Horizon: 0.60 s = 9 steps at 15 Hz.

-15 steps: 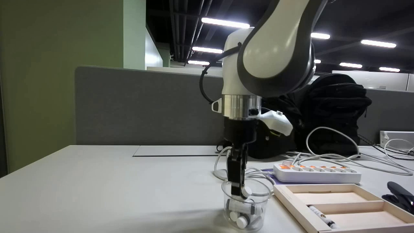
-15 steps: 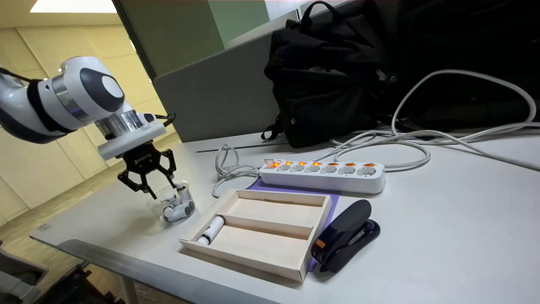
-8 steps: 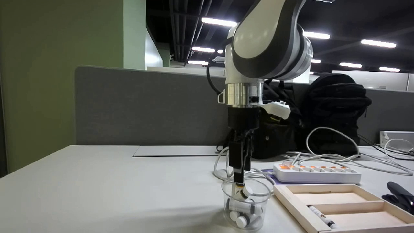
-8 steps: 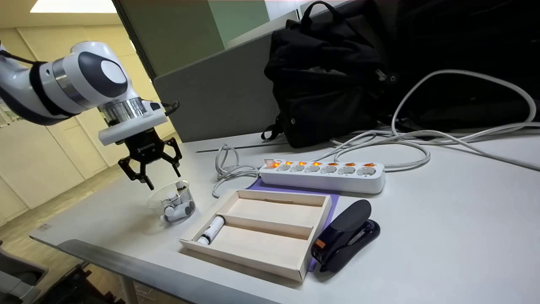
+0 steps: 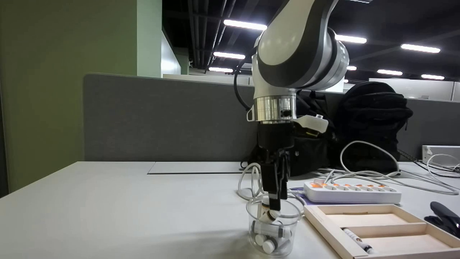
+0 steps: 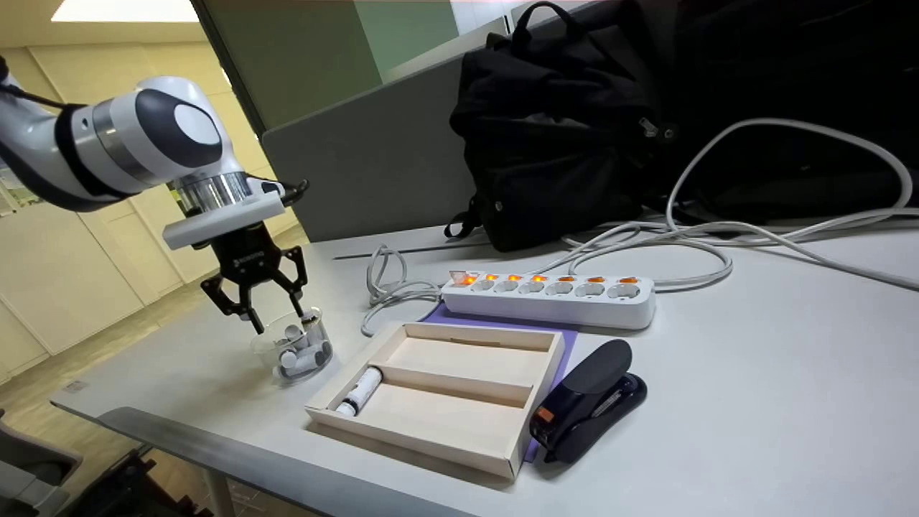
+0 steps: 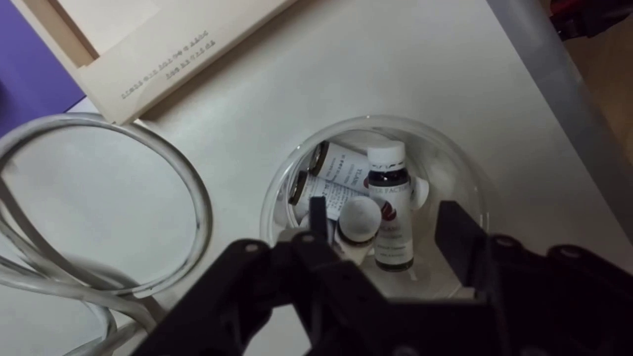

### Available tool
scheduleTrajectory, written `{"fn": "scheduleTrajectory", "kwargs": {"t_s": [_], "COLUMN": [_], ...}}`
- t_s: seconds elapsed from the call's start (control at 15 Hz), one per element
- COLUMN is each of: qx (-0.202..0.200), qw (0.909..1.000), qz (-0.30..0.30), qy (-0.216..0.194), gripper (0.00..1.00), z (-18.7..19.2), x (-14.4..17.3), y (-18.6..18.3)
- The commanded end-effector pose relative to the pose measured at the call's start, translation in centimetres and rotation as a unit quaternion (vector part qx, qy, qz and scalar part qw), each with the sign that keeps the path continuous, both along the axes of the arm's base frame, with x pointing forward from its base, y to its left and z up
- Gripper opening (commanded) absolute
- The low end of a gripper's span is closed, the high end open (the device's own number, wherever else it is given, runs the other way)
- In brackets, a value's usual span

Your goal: Put the bottle in the top rectangular segment

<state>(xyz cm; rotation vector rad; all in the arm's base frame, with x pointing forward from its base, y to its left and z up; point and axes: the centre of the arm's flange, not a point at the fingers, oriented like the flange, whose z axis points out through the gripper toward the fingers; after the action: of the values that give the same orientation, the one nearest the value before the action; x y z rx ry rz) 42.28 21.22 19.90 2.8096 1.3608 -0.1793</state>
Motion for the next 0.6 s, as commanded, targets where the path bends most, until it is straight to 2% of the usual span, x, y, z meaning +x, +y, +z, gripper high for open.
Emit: {"fn": "scheduleTrajectory", "kwargs": {"t_s": [0.0,0.07,0.13,0.2,0.27,0.33,0.4,0.47,0.53], "qx": [0.005,0.005,0.006,0.008,0.010,0.012,0.014,0.017,0.018], "qw": [0.9999,1.0000,1.0000,1.0000,0.9999,0.9999,0.9999,0.9998,0.9998], "qz": [-0.007,-0.006,-0.001,0.001,0.000,0.001,0.003,0.004,0.005], "qy": [0.006,0.004,0.000,-0.001,-0.003,-0.005,-0.006,-0.009,-0.011], "gripper": [0.31,0.25,0.39,0.63,0.64,0.49,0.46,0.53,0.25], "z": [-0.3,-0.5,-0.9,-1.2,-1.5,-1.8,-2.1,-2.4,-2.6], "x": [-0.1,-0.2,-0.4,-0.5,-0.6,-0.6,-0.7,-0.7,-0.7], "y": [0.0,0.0,-0.1,-0.1,-0.1,-0.1,-0.1,-0.1,-0.1]}}
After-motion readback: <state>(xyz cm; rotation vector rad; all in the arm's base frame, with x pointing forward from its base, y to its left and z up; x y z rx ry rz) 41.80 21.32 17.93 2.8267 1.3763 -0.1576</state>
